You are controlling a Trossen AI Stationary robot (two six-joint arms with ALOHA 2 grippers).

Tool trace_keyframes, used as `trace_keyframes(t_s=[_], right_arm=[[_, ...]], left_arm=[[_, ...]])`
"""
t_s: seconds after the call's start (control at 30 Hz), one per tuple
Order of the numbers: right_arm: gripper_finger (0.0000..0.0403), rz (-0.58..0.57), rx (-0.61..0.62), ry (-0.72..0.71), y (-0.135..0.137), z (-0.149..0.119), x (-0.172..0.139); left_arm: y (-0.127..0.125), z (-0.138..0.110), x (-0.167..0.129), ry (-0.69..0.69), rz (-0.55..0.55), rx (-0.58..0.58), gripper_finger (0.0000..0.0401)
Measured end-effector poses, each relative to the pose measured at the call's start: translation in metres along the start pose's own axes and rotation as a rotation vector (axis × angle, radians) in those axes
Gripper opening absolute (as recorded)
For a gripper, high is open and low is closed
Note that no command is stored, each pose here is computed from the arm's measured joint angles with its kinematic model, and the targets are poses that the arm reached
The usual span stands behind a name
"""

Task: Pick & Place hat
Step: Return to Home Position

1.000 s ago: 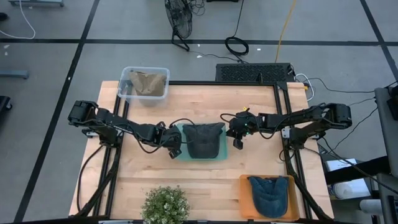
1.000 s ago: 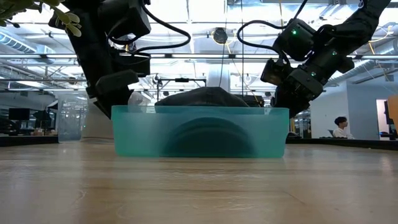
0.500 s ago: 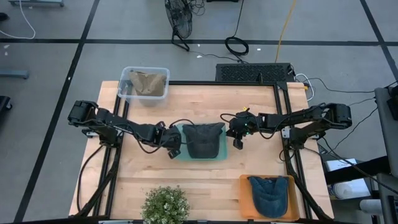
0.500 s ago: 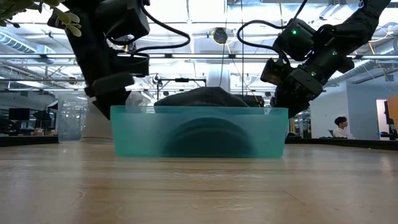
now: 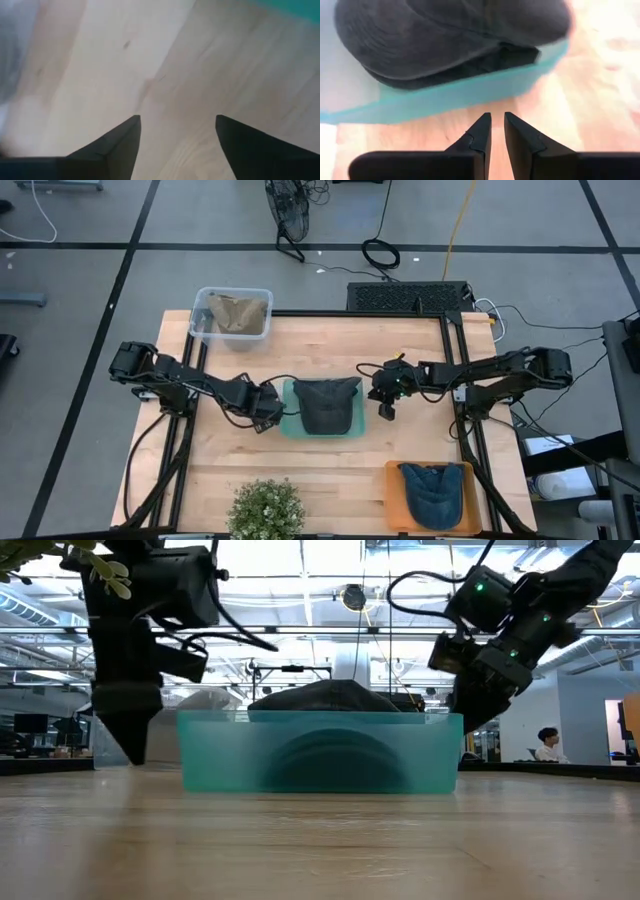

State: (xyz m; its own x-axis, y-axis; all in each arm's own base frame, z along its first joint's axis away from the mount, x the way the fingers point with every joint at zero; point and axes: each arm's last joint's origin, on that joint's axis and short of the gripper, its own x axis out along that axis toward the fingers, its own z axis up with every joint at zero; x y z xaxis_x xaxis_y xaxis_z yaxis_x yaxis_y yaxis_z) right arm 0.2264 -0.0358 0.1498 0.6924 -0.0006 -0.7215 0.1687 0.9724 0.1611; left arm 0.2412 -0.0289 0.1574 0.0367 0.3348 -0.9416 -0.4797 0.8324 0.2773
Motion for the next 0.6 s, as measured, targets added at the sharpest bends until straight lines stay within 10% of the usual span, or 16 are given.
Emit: trace_keyframes(t_s=[0.3,0.6], right_arm=[[0.0045,-0.149,0.006,-0.014,0.0,-0.002,-0.042],[0.0045,-0.11,0.052,-0.259,0.008,0.002,-0.096]], left_arm=[[0.012,0.005,-0.041,0.049,0.202,-0.003,0.0246],[0.023,-0.013,-0.099,-0.411,0.227,-0.011,0.0163]])
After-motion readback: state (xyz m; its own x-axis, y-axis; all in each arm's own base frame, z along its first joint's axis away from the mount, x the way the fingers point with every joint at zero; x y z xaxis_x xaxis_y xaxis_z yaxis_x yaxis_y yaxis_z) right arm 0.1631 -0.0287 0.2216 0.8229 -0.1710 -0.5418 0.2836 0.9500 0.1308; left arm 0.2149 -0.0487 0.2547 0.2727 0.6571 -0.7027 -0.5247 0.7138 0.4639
